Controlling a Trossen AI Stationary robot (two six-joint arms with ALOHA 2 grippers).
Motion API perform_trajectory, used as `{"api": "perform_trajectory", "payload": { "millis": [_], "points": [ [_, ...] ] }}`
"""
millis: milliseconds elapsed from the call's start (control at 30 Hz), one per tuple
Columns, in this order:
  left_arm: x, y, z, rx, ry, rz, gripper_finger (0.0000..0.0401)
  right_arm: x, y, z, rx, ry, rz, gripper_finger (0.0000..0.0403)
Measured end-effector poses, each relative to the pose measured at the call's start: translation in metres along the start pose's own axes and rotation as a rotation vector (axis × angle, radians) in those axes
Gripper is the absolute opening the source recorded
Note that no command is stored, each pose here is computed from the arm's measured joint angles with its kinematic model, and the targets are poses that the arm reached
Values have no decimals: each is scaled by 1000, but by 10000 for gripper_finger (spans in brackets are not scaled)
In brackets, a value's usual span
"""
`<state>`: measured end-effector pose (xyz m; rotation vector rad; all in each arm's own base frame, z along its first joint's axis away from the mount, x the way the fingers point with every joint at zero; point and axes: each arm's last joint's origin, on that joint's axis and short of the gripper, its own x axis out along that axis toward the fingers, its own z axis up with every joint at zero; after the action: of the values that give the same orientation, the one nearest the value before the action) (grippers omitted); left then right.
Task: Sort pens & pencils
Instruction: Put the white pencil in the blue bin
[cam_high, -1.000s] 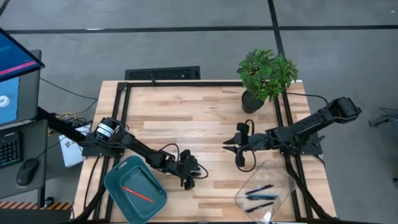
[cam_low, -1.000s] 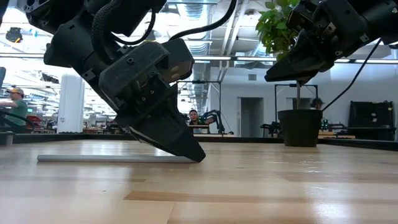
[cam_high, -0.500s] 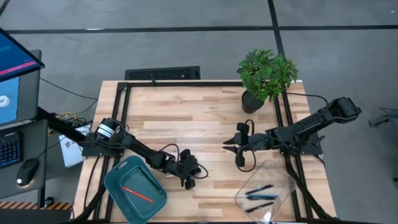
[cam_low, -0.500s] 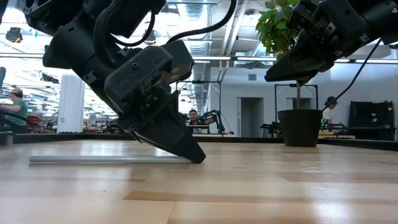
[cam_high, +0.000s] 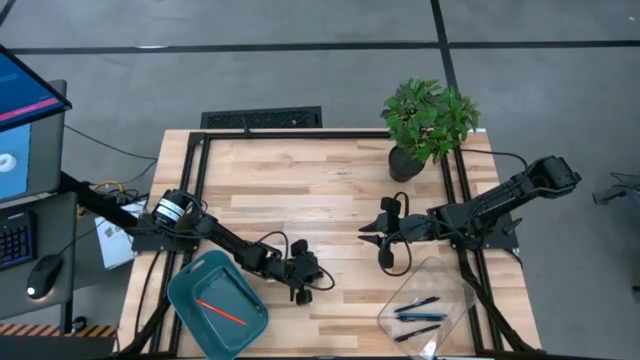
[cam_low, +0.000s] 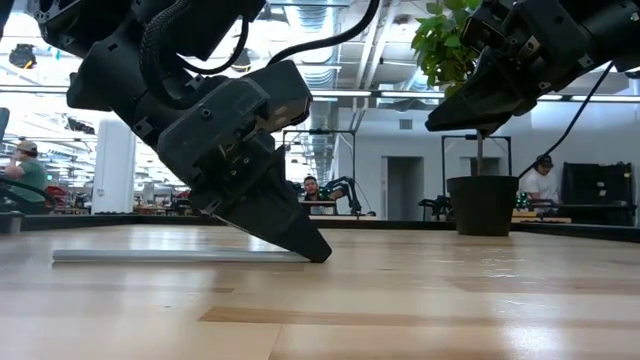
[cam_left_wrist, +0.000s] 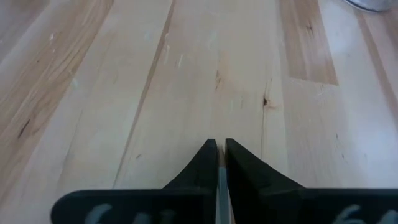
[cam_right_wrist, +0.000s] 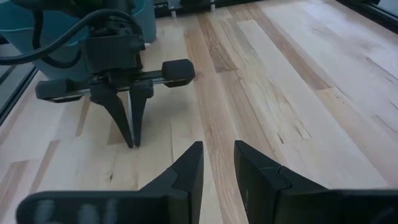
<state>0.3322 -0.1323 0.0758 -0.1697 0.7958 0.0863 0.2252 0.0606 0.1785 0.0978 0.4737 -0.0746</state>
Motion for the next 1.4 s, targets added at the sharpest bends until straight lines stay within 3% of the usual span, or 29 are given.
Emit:
{"api": "perform_trajectory", "payload": {
  "millis": [300, 900, 1400],
  "points": [
    [-2, 3, 3, 54, 2, 0, 3, 0, 0, 0, 0, 0, 0, 113],
    [-36, 14, 16, 148, 87, 78, 0, 0, 0, 0, 0, -1, 0, 113],
    [-43, 15, 49, 261, 187, 164, 0, 0, 0, 0, 0, -1, 0, 113]
  ]
}}
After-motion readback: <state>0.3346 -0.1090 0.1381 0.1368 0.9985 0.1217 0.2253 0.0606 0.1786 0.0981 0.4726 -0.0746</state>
